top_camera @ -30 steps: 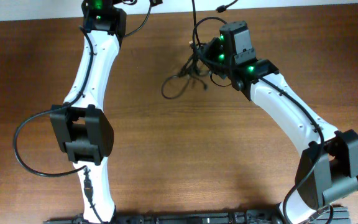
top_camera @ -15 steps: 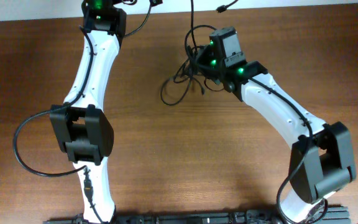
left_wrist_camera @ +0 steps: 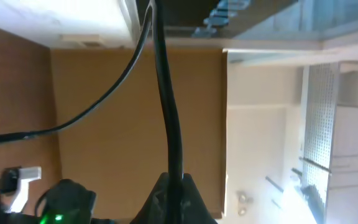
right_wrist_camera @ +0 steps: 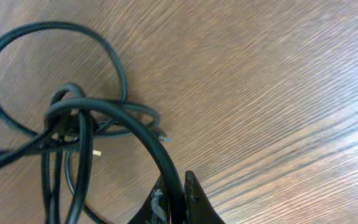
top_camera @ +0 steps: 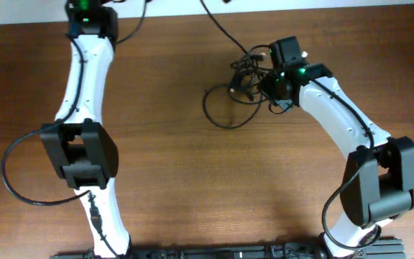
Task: Untangle cables
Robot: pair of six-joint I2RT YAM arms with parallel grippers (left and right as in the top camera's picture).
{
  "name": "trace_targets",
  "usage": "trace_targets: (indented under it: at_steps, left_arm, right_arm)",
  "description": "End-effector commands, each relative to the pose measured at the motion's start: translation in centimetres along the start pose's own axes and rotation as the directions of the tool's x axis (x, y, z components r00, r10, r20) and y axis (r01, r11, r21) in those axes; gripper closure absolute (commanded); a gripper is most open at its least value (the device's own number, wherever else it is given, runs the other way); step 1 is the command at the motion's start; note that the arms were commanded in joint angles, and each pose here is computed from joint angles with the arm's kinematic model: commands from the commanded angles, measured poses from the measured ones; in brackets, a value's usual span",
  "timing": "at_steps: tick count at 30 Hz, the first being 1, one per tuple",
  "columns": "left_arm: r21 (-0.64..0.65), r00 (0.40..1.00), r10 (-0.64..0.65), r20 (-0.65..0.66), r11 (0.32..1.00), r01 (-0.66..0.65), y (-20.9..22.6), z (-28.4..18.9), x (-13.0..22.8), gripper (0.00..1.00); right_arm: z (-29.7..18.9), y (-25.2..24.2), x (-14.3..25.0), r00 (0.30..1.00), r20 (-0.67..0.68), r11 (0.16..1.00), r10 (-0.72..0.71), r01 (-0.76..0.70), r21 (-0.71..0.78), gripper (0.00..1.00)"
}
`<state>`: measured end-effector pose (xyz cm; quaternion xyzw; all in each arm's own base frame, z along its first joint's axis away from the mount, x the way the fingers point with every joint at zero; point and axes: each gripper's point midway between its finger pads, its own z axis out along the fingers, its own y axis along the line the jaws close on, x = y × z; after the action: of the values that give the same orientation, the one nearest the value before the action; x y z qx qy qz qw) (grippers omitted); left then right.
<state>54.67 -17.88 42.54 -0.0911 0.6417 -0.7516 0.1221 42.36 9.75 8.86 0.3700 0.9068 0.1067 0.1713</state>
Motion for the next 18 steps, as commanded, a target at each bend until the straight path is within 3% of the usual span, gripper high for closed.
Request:
trace_targets:
  at_steps: [1,8,11,14,15,17,18]
  left_arm:
    - [0.024,0.995,0.059,0.084,0.998,-0.062,-3.6,-3.6,-1.3,1.00]
    - [0.137,0.949,0.189,0.252,0.964,-0.228,-13.7,-5.4,1.3,1.00]
    - [0.213,0.898,0.200,0.391,0.930,-0.300,-18.2,-6.8,1.7,1.00]
    - [0.237,0.857,0.193,0.477,0.911,-0.337,-19.4,-7.9,0.7,1.00]
    - [0.185,0.815,0.233,0.531,0.907,-0.379,-19.0,-8.6,-0.5,1.00]
    - [0.087,0.754,0.201,0.625,0.942,-0.323,-16.5,-10.0,-3.6,1.00]
    - [0.025,0.685,0.223,0.694,0.943,-0.333,-15.7,-11.0,-5.1,1.00]
  right_arm:
    - [0.3,-1.8,-1.2,1.000,0.023,0.998,0.010,-0.012,0.058,0.96]
    - [0.3,-2.2,-1.5,1.000,0.020,0.998,0.002,-0.003,0.067,0.96]
    - [0.2,-2.4,-1.3,1.000,0.014,0.997,0.001,-0.002,0.077,0.96]
    - [0.2,-2.5,-1.3,1.000,0.012,0.997,0.001,-0.002,0.080,0.96]
    - [0.2,-2.5,-1.3,1.000,0.012,0.997,0.002,-0.003,0.079,0.96]
    - [0.2,-2.5,-1.3,1.000,0.012,0.997,0.001,-0.002,0.079,0.96]
    - [0.2,-2.5,-1.3,1.000,0.012,0.997,0.001,-0.002,0.079,0.96]
